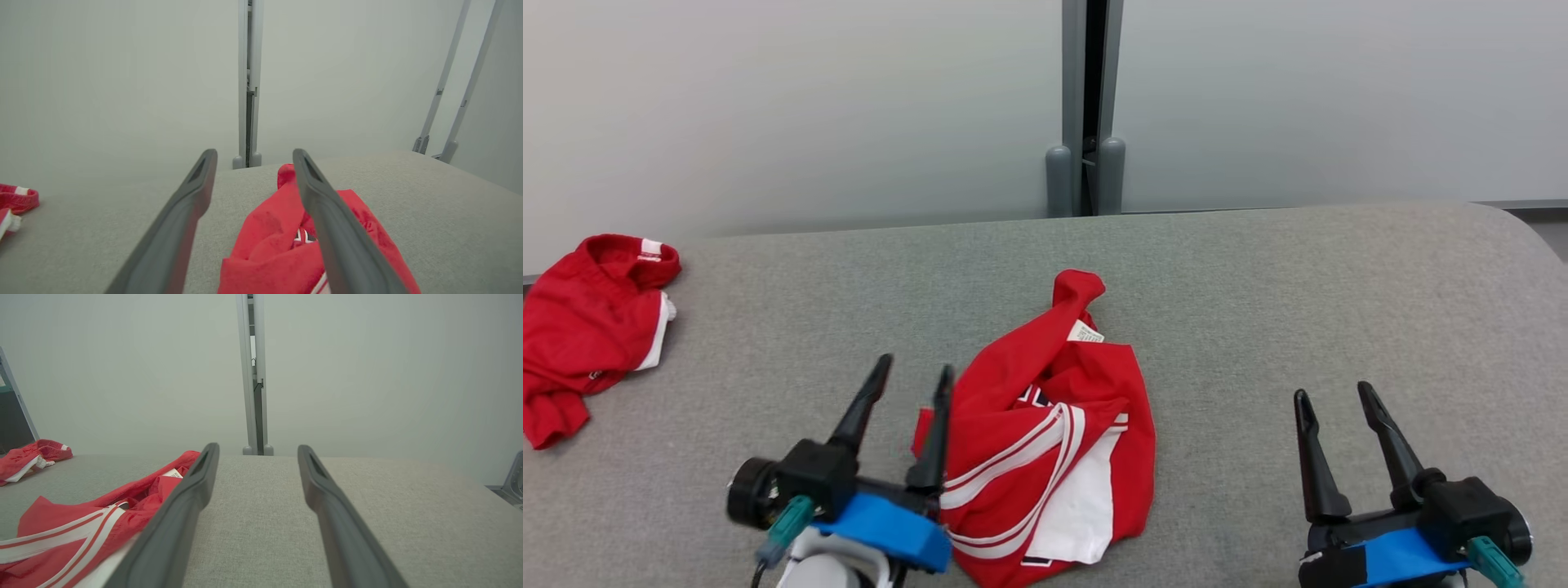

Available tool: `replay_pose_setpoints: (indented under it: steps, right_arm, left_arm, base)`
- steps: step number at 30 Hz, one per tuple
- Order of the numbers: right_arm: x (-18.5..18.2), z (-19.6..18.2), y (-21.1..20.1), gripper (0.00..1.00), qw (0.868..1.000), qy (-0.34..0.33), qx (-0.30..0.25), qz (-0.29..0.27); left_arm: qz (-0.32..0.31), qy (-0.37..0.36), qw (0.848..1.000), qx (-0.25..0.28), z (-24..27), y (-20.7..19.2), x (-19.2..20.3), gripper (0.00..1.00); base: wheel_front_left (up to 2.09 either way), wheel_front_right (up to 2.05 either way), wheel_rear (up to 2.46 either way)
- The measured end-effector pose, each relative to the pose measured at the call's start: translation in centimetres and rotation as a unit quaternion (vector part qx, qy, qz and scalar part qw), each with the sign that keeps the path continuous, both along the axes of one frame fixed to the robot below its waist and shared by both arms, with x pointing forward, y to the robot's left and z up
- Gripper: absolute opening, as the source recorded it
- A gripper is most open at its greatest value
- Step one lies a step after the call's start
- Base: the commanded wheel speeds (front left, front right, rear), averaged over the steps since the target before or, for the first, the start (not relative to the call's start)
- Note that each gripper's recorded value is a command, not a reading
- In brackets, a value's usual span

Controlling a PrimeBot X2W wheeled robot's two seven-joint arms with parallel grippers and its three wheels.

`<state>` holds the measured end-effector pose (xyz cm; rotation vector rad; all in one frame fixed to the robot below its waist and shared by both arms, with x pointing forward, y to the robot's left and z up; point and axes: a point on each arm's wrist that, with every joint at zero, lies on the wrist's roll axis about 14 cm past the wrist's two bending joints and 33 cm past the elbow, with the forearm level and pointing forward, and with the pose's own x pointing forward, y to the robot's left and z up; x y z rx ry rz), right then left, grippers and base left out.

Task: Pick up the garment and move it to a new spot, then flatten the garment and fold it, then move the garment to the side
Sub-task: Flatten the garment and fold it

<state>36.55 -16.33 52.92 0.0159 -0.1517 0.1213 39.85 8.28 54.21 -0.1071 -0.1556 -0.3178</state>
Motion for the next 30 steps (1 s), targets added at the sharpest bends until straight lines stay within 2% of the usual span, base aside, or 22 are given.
replay_pose_setpoints:
  steps: [6,12,21,28,29,30]
  right_arm:
    - [-0.4,-0.8,-1.0,1.00,1.000,0.013,0.001,-0.015]
    - [-0.4,-1.1,-2.4,1.00,0.999,0.019,0.001,-0.037]
    - [0.0,-2.0,-3.6,1.00,0.998,0.033,0.006,-0.056]
    - [0.5,-2.4,-3.9,1.00,0.997,0.039,0.007,-0.060]
    - [0.6,-2.4,-3.9,1.00,0.997,0.039,0.008,-0.059]
    - [0.7,-2.5,-3.8,1.00,0.997,0.040,0.008,-0.058]
  left_arm:
    - [-0.086,0.028,0.995,0.030,-1.7,-5.3,0.9,1.00]
    - [-0.149,0.079,0.983,0.076,-5.5,-8.7,0.9,1.00]
    - [-0.203,0.164,0.957,0.124,-11.7,-10.7,0.0,1.00]
    - [-0.223,0.196,0.945,0.137,-13.9,-11.3,-0.7,1.00]
    - [-0.224,0.199,0.944,0.137,-14.0,-11.3,-0.8,0.70]
    - [-0.224,0.199,0.944,0.138,-14.1,-11.3,-0.7,0.09]
  base:
    - [0.00,0.00,0.00]
    - [0.00,0.00,0.00]
    - [0.00,0.00,0.00]
    - [0.00,0.00,0.00]
    - [0.00,0.00,0.00]
    - [0.00,0.00,0.00]
